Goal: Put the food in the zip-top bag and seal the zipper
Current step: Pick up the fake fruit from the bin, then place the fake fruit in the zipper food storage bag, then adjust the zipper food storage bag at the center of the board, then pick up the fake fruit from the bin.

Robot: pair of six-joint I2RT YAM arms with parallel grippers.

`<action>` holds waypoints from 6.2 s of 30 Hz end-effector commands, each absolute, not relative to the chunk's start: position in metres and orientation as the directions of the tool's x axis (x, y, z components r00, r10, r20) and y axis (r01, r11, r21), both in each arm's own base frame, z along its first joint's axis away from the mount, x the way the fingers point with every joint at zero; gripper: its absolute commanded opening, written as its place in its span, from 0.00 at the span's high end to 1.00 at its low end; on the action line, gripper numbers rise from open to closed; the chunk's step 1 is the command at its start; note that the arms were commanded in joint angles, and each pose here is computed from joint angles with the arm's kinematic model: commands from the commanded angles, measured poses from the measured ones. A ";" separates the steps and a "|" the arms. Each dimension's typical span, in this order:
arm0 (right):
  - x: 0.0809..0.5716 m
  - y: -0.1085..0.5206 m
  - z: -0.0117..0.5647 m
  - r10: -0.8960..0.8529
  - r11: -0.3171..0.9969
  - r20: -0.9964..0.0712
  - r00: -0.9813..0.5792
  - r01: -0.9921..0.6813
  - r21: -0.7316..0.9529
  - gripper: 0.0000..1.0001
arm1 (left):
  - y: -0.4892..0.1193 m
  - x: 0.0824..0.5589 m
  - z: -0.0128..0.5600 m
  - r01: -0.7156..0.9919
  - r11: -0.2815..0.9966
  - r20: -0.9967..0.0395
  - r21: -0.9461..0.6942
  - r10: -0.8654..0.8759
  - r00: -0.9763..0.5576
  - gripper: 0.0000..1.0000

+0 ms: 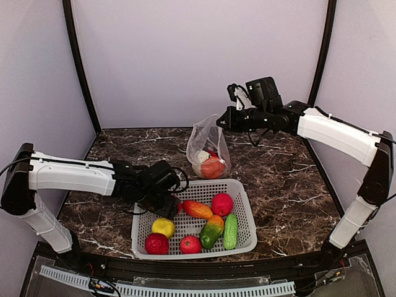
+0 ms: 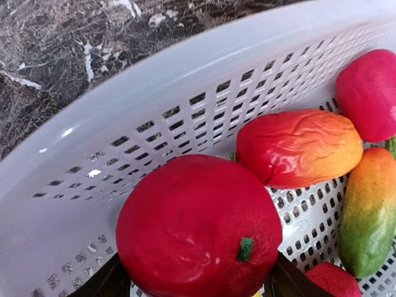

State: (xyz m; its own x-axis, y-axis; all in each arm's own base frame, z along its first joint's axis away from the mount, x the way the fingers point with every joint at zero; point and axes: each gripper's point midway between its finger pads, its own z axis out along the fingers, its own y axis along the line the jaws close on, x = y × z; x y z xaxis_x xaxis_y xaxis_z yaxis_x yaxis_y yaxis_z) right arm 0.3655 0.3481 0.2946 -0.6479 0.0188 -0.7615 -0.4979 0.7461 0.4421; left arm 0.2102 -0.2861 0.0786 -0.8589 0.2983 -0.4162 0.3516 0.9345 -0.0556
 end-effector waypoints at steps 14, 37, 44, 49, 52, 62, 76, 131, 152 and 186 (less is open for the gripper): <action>0.364 0.351 0.314 0.039 0.722 -0.787 -0.616 -0.527 0.449 1.00 | -0.300 0.243 0.270 0.529 0.731 -0.700 -0.430 0.100 -0.707 0.25; 0.355 0.354 0.319 0.026 0.691 -0.785 -0.619 -0.556 0.461 1.00 | -0.377 0.363 0.251 0.457 0.852 -0.721 -0.254 0.148 -0.677 0.32; 0.355 0.355 0.318 0.025 0.691 -0.784 -0.620 -0.556 0.462 1.00 | -0.383 0.371 0.251 0.455 0.857 -0.726 -0.241 0.152 -0.670 0.26; 0.356 0.356 0.317 0.024 0.691 -0.784 -0.620 -0.557 0.462 1.00 | -0.386 0.366 0.257 0.482 0.837 -0.724 -0.259 0.162 -0.671 0.17; 0.356 0.356 0.318 0.025 0.691 -0.785 -0.619 -0.557 0.461 1.00 | -0.387 0.357 0.268 0.504 0.814 -0.726 -0.288 0.157 -0.669 0.14; 0.357 0.355 0.319 0.021 0.695 -0.788 -0.615 -0.557 0.454 1.00 | -0.352 0.310 0.279 0.492 0.768 -0.704 -0.409 0.078 -0.706 0.16; 0.356 0.356 0.320 0.019 0.692 -0.783 -0.621 -0.557 0.459 1.00 | -0.345 0.311 0.224 0.385 0.709 -0.571 -0.591 -0.031 -0.820 0.40; 0.397 0.346 0.317 0.034 0.784 -0.763 -0.646 -0.457 0.421 1.00 | -0.360 0.384 0.300 0.443 0.606 -0.650 -0.661 -0.167 -0.741 0.99; 0.395 0.349 0.335 0.052 0.759 -0.776 -0.628 -0.481 0.440 1.00 | -0.263 0.260 0.225 0.456 0.818 -0.659 -0.350 0.132 -0.741 0.38; 0.392 0.355 0.325 0.045 0.738 -0.764 -0.643 -0.495 0.459 1.00 | -0.269 0.167 0.068 0.331 0.917 -0.266 -0.222 0.270 -0.925 0.10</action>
State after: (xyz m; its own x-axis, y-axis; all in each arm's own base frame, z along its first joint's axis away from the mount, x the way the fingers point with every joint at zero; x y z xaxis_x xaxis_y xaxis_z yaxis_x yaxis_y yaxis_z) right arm 0.3908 0.3556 0.3083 -0.6760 0.0169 -0.7367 -0.4736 0.7560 0.4519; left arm 0.1775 -0.2813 0.0867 -0.9112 0.2487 -0.3285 0.3428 0.8998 -0.2698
